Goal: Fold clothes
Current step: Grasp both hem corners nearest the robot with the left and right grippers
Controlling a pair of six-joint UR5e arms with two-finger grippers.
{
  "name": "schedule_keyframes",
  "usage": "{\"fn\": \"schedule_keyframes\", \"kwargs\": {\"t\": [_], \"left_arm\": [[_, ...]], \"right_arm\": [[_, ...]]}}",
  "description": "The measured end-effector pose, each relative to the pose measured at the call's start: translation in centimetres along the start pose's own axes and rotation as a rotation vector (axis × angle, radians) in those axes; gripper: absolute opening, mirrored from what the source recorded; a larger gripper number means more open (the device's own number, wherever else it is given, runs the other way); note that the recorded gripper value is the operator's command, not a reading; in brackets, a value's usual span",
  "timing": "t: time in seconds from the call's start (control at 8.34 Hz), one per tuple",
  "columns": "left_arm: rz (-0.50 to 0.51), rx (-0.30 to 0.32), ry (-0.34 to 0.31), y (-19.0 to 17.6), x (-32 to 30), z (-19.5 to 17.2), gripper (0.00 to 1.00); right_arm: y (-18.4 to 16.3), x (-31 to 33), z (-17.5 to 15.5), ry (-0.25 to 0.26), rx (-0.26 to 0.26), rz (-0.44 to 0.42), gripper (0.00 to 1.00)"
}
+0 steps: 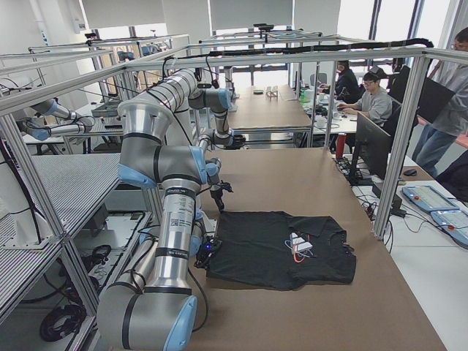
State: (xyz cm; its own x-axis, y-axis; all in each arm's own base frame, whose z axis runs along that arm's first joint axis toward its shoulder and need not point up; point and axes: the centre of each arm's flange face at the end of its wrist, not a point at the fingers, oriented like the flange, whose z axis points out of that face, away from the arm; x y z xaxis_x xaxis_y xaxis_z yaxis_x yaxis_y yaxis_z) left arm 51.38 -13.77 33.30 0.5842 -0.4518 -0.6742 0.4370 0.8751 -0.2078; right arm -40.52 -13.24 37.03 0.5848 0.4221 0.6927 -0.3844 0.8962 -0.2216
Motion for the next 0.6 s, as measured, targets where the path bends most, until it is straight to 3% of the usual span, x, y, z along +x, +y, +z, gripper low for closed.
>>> {"fn": "schedule_keyframes", "kwargs": {"t": [0.36, 0.6], "left_arm": [[-0.004, -0.016, 0.022, -0.3, 0.5, -1.4, 0.0], [-0.018, -0.037, 0.074, -2.0, 0.3, -5.4, 0.0]], "right_arm": [[-0.1, 0.0, -0.2, -0.002, 0.0, 0.001, 0.0], [-0.9, -0.1, -2.0, -0.013, -0.002, 0.009, 0.0]]}}
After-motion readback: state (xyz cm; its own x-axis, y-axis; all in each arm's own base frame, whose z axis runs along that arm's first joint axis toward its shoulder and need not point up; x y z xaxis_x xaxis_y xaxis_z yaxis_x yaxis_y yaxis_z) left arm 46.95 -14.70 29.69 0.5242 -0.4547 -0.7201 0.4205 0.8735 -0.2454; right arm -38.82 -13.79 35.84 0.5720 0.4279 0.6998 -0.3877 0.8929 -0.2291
